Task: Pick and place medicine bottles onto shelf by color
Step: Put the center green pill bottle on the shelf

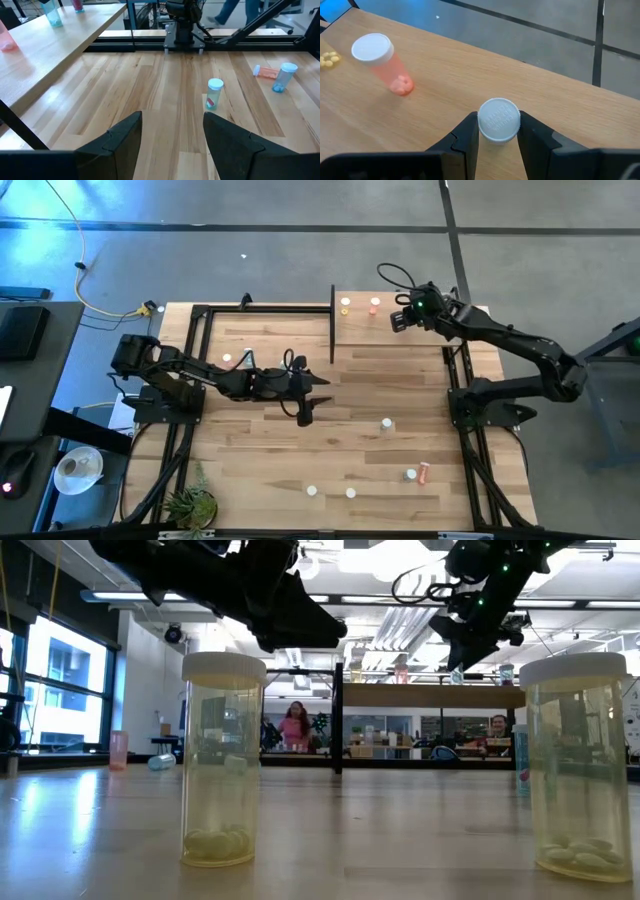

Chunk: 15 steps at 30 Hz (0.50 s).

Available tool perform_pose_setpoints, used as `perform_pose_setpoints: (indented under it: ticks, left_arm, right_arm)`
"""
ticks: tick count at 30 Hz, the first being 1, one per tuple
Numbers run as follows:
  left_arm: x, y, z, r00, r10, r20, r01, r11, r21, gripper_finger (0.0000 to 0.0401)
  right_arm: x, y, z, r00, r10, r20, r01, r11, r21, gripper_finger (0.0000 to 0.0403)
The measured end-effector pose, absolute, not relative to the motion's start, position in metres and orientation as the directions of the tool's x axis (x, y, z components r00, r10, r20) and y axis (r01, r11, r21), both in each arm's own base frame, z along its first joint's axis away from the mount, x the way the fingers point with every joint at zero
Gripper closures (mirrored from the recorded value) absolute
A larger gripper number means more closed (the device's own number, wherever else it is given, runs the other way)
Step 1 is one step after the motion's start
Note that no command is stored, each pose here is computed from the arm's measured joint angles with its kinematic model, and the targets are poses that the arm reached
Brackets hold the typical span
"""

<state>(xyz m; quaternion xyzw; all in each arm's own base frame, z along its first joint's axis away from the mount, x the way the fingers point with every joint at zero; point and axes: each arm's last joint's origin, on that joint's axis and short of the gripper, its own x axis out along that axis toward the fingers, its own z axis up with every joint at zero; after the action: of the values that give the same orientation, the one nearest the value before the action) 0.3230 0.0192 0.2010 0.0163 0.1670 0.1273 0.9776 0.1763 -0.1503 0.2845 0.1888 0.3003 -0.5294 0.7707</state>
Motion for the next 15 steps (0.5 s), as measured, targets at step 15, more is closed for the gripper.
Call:
perform_pose_setpoints:
  ticks: [15]
  left_arm:
    - [0.323, 0.0192, 0.2007, 0.911, 0.254, -0.325, -0.243, 0.967, 0.075, 0.0201]
  right_arm:
    - [0.1759, -0.1497, 0.2833, 0.254, -0.695, -0.673, 0.929, 0.369, -0.032, 0.0251]
